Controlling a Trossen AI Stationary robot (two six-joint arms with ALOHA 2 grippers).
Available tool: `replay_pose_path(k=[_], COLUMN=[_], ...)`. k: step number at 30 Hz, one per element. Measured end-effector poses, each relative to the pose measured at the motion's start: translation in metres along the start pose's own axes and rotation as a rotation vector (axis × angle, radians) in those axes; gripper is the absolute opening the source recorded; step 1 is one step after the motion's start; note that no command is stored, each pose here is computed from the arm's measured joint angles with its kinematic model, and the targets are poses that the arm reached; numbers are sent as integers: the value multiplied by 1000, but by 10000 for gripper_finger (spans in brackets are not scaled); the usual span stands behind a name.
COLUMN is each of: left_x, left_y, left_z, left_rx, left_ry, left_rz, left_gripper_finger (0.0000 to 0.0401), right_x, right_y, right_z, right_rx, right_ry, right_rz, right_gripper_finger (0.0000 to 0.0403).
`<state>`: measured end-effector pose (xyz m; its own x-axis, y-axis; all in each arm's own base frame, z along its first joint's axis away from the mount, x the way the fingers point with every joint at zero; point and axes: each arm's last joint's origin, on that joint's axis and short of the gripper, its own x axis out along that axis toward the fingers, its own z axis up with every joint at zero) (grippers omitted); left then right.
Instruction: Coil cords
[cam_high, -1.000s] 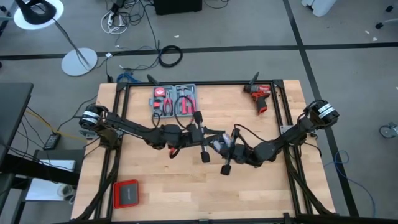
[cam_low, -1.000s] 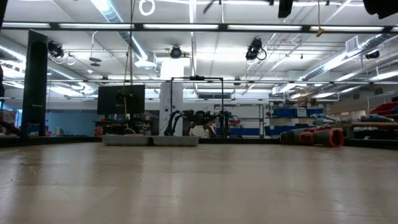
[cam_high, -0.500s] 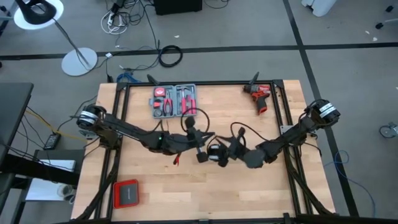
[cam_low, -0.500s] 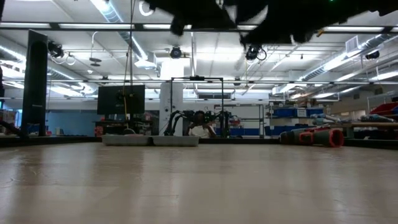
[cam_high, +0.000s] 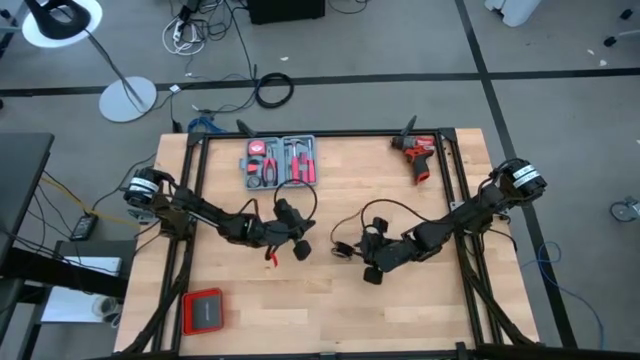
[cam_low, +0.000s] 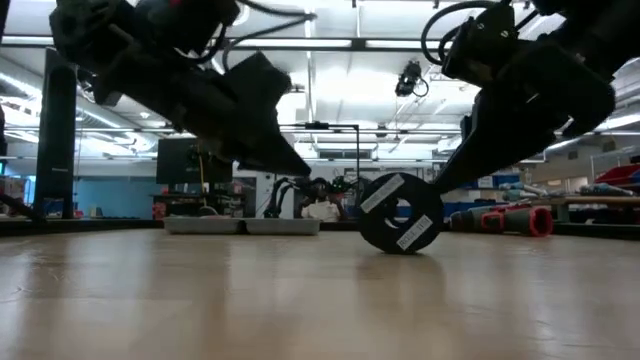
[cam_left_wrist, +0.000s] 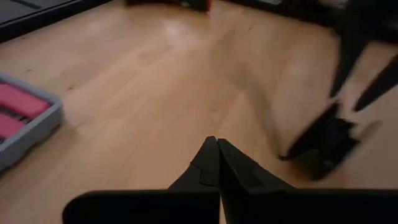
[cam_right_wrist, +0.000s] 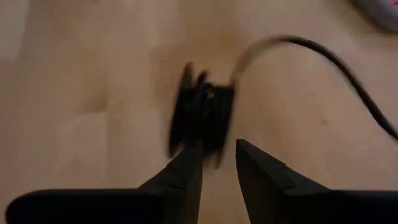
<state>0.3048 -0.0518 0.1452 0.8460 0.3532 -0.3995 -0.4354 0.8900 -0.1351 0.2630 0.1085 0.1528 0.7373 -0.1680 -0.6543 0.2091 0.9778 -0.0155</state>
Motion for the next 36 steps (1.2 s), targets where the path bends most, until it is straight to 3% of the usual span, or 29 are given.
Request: replay_pose_path(k=[4, 8, 12, 17, 25, 29, 36], left_x=[-1, -2, -1, 0, 7, 4, -19], left_y=[-6, -16, -26, -33, -37, -39, -53], left_z=[3, 14, 26, 33, 21, 21, 42], left_rx=[43, 81, 135, 154, 174, 194, 297], left_ry=[-9, -43, -58, -57, -1, 14, -94], left_rz=[-27, -71, -159, -246, -300, -325, -551], left_gripper_finger=[0, 0, 0, 0, 7, 21, 25], right_x=[-1, -7, -19, -34, -30, -37, -78], right_y=[3, 8, 4, 0, -14, -15, -18], right_z=[-1, 1, 8, 22, 22, 28, 52], right_rx=[-1, 94, 124, 74, -46, -36, -115], right_ry=[52, 145, 197, 89, 66, 57, -89], right_rz=[106, 251, 213, 154, -16, 67, 356], right_gripper_finger=[96, 96, 96, 96, 96, 96, 96])
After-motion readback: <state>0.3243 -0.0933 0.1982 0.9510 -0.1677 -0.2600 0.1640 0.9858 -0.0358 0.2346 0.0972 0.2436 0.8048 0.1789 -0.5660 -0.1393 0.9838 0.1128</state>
